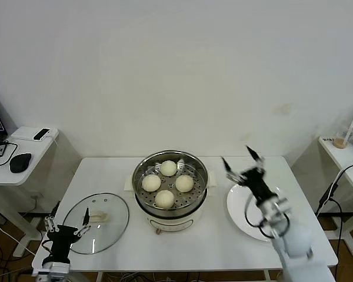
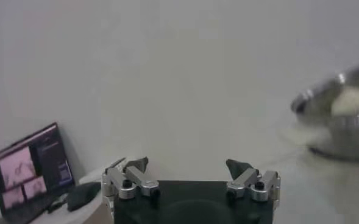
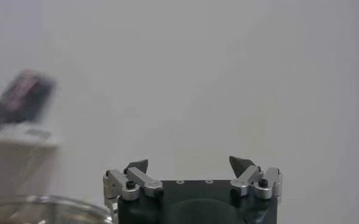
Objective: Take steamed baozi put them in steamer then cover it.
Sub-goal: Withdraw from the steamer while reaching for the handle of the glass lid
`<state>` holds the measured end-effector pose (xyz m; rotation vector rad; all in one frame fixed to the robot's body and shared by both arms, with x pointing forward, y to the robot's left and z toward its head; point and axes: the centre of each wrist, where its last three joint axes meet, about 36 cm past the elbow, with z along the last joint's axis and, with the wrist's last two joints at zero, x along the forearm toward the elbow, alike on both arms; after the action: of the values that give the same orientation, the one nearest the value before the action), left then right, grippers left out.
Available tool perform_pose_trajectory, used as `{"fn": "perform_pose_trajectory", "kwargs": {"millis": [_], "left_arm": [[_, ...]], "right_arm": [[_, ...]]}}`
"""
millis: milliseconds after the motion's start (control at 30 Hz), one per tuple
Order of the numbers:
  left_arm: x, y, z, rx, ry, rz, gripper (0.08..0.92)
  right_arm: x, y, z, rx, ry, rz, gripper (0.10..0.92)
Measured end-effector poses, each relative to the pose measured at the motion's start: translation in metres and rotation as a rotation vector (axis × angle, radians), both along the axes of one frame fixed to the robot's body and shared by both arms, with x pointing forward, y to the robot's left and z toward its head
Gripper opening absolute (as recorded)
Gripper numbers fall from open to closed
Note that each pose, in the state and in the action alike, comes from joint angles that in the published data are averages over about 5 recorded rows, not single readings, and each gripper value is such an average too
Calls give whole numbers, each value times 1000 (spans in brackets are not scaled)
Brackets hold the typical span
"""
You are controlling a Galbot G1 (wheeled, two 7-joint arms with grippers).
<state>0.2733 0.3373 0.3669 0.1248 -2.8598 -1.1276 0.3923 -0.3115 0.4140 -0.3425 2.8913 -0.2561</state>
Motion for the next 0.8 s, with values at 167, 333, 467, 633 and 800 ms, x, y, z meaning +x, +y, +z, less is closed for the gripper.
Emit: {"fn": "perform_pose_trajectory", "kwargs": {"millis": [167, 333, 467, 633, 800], "left_arm": [[-4, 14, -13, 261, 45, -60, 823], [-6, 24, -24, 489, 77, -109, 823], [-3, 26, -32, 631, 98, -147, 823], [5, 29, -43, 756, 122, -187, 823], [16, 34, -54, 827, 145, -212, 823]], "right_arm": [[-44, -22, -24, 6, 42, -137, 823], [-82, -36, -37, -6, 69, -243, 823], [-103, -44, -42, -12, 74, -314, 823], [-122, -49, -46, -19, 81, -376, 823], [-137, -52, -50, -33, 92, -414, 823]]}}
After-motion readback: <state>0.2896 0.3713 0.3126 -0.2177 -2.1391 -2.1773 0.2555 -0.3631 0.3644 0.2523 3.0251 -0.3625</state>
